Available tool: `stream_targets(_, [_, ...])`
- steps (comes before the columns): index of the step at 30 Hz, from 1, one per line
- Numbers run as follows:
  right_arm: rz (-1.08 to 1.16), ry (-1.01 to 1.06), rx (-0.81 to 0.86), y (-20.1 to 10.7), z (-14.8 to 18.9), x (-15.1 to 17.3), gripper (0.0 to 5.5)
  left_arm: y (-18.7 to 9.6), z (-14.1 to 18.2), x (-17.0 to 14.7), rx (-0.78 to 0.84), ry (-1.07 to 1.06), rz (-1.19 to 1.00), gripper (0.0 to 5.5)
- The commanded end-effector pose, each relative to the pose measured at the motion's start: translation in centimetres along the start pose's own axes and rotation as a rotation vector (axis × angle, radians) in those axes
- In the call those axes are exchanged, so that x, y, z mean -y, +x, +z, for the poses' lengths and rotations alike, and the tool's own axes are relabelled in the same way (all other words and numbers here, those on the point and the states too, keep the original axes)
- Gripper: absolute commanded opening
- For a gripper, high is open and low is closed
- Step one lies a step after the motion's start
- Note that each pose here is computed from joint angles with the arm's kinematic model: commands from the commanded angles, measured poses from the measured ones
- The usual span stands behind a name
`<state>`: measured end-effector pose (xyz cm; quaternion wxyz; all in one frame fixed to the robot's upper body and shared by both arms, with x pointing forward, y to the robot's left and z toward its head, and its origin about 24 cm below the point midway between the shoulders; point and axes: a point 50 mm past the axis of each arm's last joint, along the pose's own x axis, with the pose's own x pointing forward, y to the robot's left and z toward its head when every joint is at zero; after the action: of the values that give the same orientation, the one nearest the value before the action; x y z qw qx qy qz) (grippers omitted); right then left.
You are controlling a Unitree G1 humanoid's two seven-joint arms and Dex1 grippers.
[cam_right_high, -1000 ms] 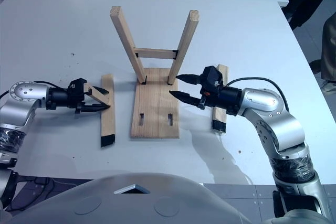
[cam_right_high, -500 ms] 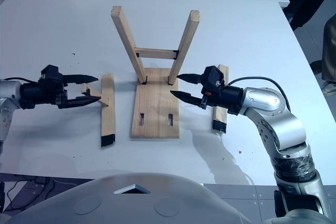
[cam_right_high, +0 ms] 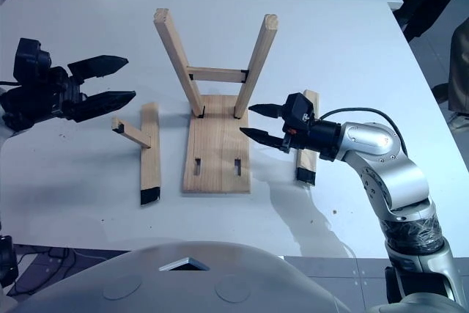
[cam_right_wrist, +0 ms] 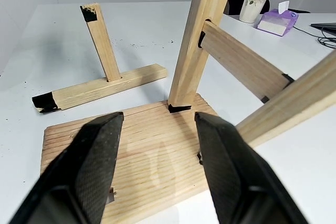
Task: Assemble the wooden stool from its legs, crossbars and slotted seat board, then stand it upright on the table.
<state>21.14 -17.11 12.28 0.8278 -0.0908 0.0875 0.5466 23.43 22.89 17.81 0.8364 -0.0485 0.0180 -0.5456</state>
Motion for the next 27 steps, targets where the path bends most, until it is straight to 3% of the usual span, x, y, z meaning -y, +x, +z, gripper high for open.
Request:
stream_targets(1, [0.001,-0.024,-0.006,0.0,0.1,0.1,2.50,0.4,-0.2,-0.4,0.008,0.000,0.025,3.82])
stream_targets(16, [0.006,-0.031,0.001,0.1,0.2,0.0,2.50,1.0,2.2,0.0,0.122,-0.027,-0.017,3.82])
stream_targets(19, [0.012,-0.025,-0.003,0.2,0.0,-0.2,2.50,1.3,-0.1,0.3,0.077,-0.080,-0.010,3.82])
stream_targets(23, [0.019,-0.022,-0.007,0.3,-0.1,-0.2,2.50,1.3,-5.9,1.0,-0.049,-0.165,0.027,3.82])
stream_targets(27, [0.020,-0.023,-0.006,0.3,0.0,-0.2,2.50,1.5,-6.6,0.9,-0.044,-0.157,0.038,3.82])
